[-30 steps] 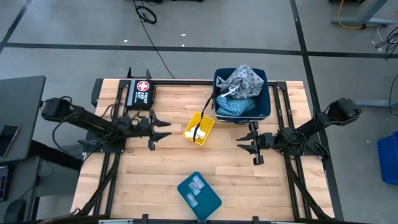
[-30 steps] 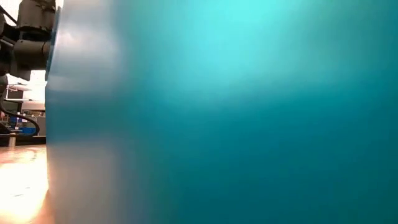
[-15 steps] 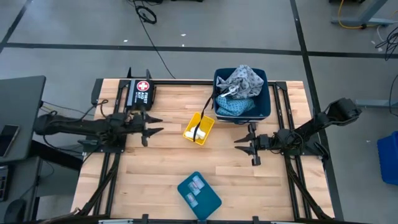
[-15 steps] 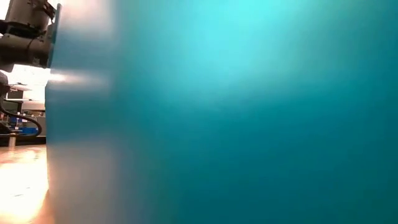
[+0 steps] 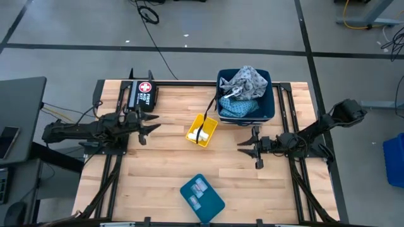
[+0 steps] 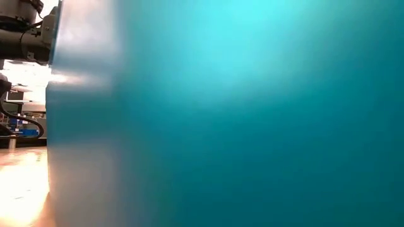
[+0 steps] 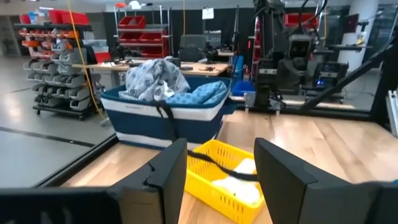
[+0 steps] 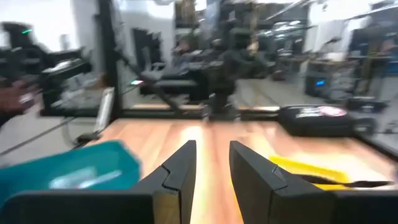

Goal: Pick & place medical supplies in basket/bin
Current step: Return to Home Position

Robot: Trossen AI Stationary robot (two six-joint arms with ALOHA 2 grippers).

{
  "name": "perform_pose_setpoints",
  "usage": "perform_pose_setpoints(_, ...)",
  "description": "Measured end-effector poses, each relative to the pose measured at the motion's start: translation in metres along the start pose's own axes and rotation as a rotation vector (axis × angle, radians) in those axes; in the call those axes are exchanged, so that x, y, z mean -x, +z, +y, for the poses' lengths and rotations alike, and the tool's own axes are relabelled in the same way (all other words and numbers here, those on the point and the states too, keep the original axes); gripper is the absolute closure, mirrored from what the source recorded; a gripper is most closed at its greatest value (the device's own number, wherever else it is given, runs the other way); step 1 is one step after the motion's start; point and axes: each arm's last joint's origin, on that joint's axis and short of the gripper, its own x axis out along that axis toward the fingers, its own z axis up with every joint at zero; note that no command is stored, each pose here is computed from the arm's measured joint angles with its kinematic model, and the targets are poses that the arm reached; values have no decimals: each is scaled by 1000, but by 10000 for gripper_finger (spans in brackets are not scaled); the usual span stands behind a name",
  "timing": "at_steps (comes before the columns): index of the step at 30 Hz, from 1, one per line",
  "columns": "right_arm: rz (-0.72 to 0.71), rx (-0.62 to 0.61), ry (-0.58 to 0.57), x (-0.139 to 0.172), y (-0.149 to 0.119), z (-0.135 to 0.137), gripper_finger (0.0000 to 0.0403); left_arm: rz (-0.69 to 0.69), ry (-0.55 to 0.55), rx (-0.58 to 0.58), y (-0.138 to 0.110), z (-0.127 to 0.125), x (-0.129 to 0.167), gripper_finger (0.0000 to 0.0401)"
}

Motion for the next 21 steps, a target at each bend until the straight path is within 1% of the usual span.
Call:
perform_pose_setpoints(4, -4, 4, 12, 1, 1, 0, 300, 36, 14, -16, -4, 0, 0, 227)
perform_pose_setpoints(7, -72, 7, 7, 14, 6, -4, 300, 46, 29, -20, -5, 1, 0, 227)
perform_pose_setpoints(10, -96, 21, 38, 20, 15, -5, 300, 54, 32, -23, -5, 1, 0, 227)
perform_pose_setpoints(11, -97, 22, 64, 22, 17, -5, 300, 53, 32, -23, -5, 1, 1, 227)
perform_pose_setpoints(14, 1, 22, 96, 29, 14, -7, 300, 54, 32, -24, -5, 1, 1, 227)
perform_pose_setpoints(19, -11, 12, 167, 46, 22, -11, 300, 56, 32, -29, -5, 1, 1, 227)
perform_pose_setpoints(21, -22, 11, 178, 54, 25, -13, 300, 56, 32, -28, -5, 1, 1, 227)
